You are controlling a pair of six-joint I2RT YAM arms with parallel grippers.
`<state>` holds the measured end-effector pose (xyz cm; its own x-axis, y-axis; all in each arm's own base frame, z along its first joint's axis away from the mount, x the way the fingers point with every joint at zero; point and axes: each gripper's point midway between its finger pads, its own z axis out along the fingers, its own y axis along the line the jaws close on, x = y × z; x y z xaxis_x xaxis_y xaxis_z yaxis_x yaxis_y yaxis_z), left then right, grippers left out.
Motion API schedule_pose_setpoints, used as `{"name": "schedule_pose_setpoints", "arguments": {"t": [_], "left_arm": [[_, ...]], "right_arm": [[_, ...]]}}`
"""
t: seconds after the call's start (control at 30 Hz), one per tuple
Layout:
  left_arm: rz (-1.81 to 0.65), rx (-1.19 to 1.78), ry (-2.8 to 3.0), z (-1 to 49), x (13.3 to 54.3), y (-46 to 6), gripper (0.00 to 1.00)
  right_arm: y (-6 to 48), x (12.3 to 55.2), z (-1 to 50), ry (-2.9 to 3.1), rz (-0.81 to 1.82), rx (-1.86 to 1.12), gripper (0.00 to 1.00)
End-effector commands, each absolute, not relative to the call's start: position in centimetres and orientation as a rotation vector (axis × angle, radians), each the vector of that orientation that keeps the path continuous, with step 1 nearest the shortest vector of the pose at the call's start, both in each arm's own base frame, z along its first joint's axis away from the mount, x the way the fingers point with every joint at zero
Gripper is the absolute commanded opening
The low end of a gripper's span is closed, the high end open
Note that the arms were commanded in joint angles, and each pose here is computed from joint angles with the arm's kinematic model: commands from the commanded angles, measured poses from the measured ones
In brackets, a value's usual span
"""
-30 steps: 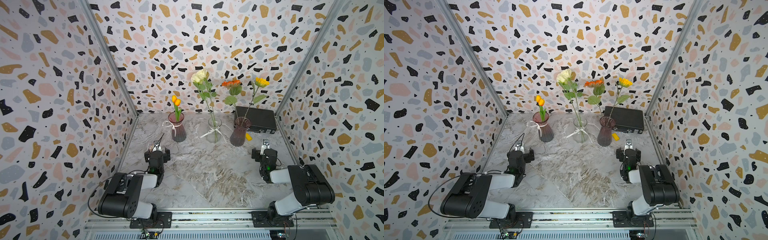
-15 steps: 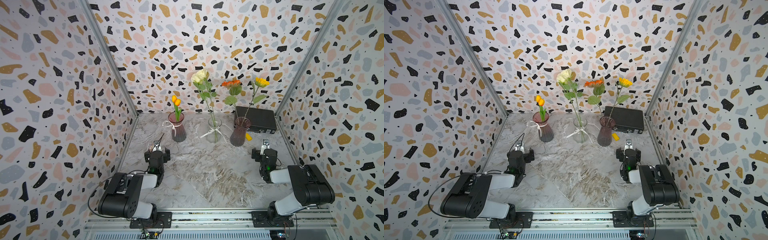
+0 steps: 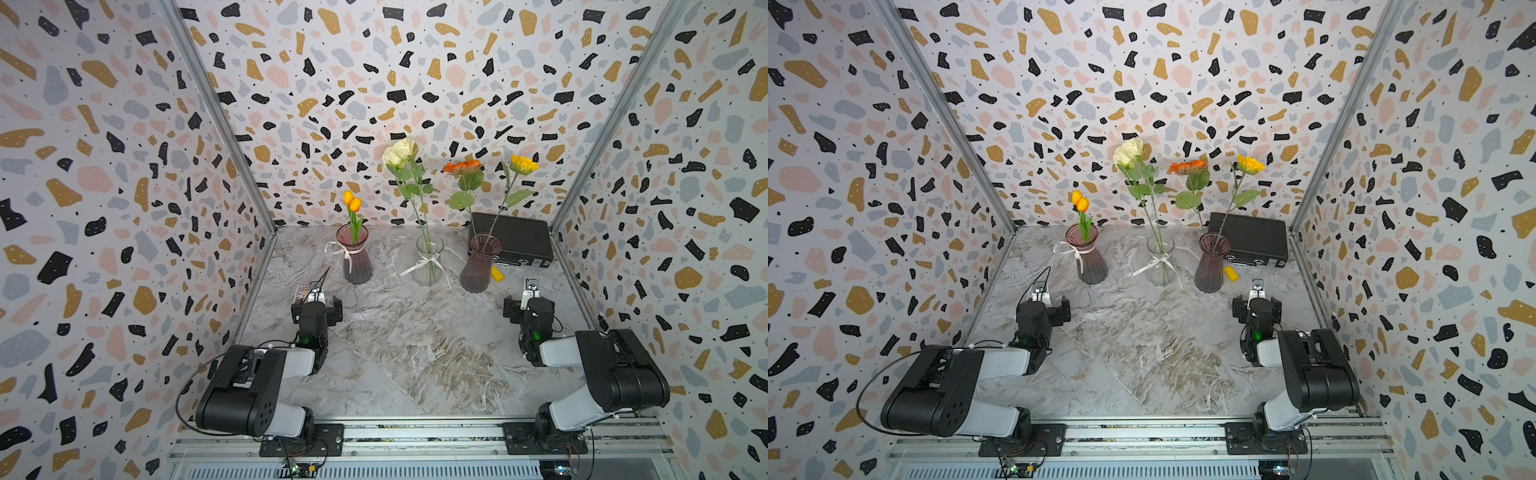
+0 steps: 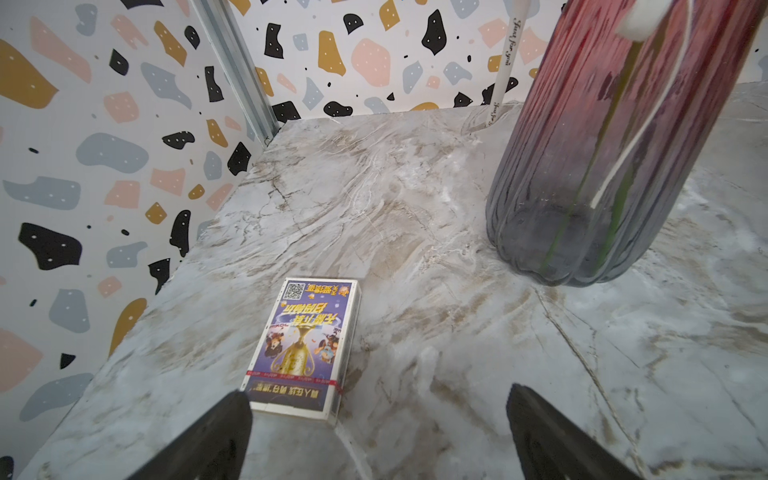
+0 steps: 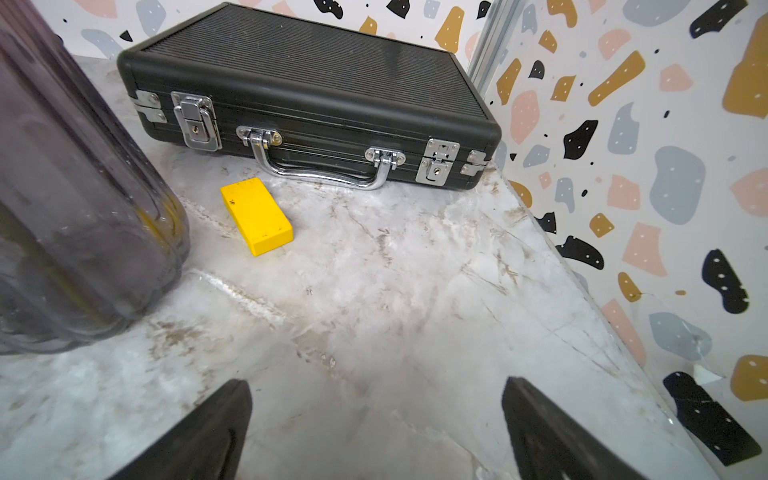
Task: Arrange the flowers in different vases according to their variety
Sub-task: Reset both arms
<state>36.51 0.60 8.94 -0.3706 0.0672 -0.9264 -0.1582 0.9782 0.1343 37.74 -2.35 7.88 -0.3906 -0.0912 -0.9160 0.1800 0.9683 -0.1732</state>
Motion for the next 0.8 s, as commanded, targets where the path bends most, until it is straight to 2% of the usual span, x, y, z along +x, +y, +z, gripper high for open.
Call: {"name": "schedule_pose_setpoints", "arguments": {"t": [0.0, 0.77], "left_arm": [[0.224, -0.057, 1.901, 10.06, 37.13, 0.31, 1.0], [0.223, -0.054, 1.904, 10.02, 37.12, 0.28, 1.0]], "right_arm": [[-2.34, 37.9, 8.77, 1.929, -0.284, 0.075, 1.0], [-2.37, 37.89, 8.75, 1.93, -0.285, 0.075, 1.0]]}}
